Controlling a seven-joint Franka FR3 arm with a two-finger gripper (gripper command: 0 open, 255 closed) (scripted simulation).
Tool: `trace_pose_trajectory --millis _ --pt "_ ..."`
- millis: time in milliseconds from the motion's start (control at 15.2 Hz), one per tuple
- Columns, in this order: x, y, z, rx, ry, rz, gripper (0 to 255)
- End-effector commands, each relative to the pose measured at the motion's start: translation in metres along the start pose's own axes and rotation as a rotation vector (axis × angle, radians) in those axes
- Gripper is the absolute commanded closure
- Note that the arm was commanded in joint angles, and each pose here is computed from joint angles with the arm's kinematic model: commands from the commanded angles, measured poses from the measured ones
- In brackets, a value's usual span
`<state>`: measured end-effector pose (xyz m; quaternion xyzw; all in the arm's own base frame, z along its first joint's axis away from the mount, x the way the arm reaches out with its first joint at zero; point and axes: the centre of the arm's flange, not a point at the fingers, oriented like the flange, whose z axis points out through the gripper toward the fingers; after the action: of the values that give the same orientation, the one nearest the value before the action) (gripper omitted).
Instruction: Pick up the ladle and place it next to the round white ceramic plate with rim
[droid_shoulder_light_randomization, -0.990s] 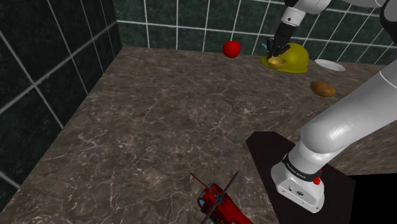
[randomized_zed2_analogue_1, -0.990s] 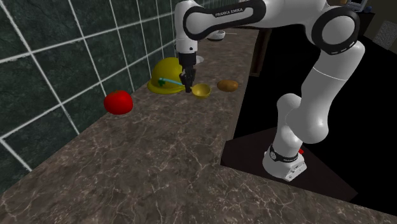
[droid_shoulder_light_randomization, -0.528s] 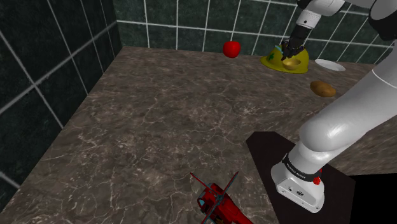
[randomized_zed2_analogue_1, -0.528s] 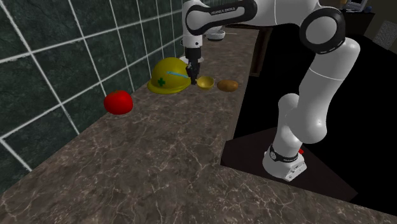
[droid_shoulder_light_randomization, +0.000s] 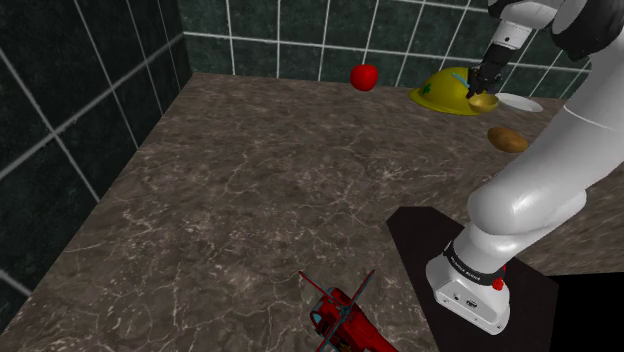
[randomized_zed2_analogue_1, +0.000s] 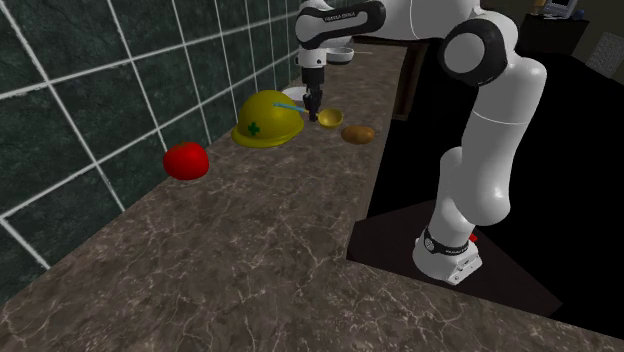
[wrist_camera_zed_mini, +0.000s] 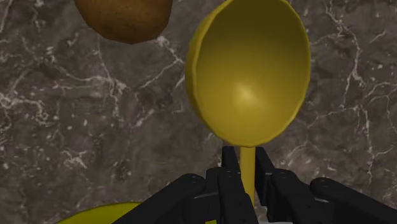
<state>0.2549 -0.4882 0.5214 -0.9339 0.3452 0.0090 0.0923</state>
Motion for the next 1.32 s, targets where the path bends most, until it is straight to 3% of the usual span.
trace_pose_trajectory --millis 0,1254 --pt "0.001 0.029 -0.004 0.000 0.000 -0.002 255" --pt "0.019 0.277 -0.034 0.000 0.000 -0.002 255"
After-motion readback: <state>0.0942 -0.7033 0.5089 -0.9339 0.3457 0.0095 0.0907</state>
